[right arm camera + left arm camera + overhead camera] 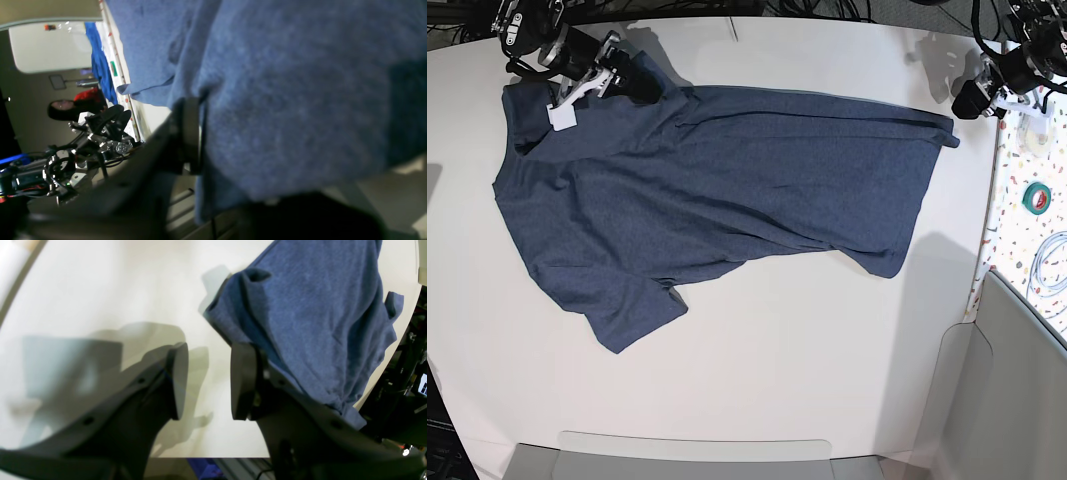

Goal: Layout the t-shirt on the table in an organized manner, then fold the t-shirt properly
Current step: 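Release the shoulder and move the right gripper inward over the collar, then grasp the shirt near the collar with the right gripper and pull outward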

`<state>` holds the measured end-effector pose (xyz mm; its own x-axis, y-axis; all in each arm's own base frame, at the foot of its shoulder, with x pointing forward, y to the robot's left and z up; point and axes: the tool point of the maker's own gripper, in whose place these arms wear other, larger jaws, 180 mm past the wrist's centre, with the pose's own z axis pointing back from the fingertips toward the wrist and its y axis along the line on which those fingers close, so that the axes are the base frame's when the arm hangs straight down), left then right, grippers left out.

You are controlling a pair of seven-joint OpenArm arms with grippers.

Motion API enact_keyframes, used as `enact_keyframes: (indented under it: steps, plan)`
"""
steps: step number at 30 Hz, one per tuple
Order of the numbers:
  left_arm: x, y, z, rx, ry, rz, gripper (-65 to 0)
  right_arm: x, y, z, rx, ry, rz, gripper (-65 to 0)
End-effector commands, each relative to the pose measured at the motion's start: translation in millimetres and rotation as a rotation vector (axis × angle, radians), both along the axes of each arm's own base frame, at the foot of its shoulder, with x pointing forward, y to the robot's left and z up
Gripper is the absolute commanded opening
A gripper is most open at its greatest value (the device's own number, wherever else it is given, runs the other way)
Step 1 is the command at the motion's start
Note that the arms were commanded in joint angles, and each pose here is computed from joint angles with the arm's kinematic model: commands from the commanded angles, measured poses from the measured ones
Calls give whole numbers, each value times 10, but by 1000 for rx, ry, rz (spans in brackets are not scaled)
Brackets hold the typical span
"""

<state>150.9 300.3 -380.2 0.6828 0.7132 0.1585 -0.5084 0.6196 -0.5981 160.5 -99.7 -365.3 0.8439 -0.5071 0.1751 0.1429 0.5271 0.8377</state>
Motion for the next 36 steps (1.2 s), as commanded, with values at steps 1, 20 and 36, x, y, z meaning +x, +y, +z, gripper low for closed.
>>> enact_keyframes:
  steps: [1,20,36]
  plan:
    - [44,30,87,13,-20,-16,-436,30,-4,75,4,-29,3,-650]
    - [56,30,91,13,-24,-16,-436,784,128,440,114,-216,-27,-650]
    - [61,30,94,13,-25,-16,-436,1375,191,468,147,-244,-35,-229]
